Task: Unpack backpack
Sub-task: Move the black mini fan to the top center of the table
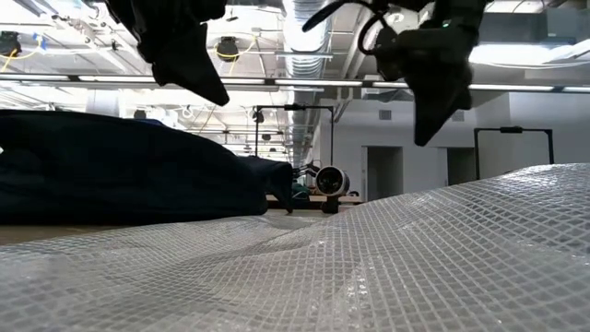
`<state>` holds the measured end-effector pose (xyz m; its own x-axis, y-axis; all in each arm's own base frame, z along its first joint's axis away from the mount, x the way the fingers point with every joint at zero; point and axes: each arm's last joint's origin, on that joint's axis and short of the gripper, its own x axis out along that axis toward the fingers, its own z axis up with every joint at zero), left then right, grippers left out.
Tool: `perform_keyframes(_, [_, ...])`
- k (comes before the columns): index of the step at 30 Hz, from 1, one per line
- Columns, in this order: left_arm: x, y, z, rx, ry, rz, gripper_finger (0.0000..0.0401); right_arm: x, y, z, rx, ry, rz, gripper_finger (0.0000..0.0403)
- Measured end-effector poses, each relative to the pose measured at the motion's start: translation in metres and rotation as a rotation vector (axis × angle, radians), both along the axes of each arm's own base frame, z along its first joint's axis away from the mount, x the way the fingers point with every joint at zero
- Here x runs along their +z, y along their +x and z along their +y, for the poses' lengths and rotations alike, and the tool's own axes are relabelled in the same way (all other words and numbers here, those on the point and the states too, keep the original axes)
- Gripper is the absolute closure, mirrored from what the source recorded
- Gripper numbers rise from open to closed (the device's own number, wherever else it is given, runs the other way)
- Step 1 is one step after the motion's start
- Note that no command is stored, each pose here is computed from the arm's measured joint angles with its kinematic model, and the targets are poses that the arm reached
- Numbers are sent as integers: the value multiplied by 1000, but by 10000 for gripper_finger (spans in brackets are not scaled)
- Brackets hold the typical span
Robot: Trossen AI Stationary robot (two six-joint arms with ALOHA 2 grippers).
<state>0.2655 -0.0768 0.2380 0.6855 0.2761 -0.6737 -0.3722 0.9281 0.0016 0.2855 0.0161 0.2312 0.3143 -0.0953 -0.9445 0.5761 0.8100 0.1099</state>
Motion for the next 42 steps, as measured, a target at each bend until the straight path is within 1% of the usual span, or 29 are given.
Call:
perform_keyframes(2, [1, -2, 0, -5, 7, 2, 393, 1, 3, -7, -40, -19, -31, 389])
perform_keyframes(5, [11, -13, 0, -48, 31, 12, 393, 2, 6, -14, -84, -51, -62, 388])
perform_keyframes(8, [26, -24, -1, -74, 28, -77, 393, 3, 9, -15, -90, -56, -100, 388])
perform_keyframes(10, [30, -33, 1, -92, 53, -123, 393, 6, 13, -15, -101, -79, -152, 388])
perform_keyframes(12, [32, -42, 6, -63, 86, -186, 393, 8, 18, -15, -109, -105, -204, 388])
perform_keyframes(14, [31, -51, 13, -5, 107, -226, 393, 10, 21, -15, -110, -110, -250, 388])
perform_keyframes(18, [23, -58, 23, 101, 65, -271, 393, 12, 25, -14, -107, -108, -290, 388])
perform_keyframes(22, [20, -55, 25, 160, 10, -290, 393, 11, 23, -14, -106, -109, -269, 388])
perform_keyframes(29, [7, -42, 22, 191, -14, -274, 393, 11, 23, -18, -120, -112, -263, 388])
perform_keyframes(32, [4, -37, 20, 195, -19, -278, 393, 11, 22, -19, -124, -104, -261, 388])
perform_keyframes(36, [1, -34, 19, 196, -23, -280, 393, 10, 22, -16, -96, -58, -247, 388])
perform_keyframes(39, [5, -32, 18, 198, -44, -323, 393, 10, 22, -15, -89, -42, -250, 388])
perform_keyframes(42, [9, -34, 17, 174, -40, -329, 393, 10, 22, -15, -104, -35, -255, 388])
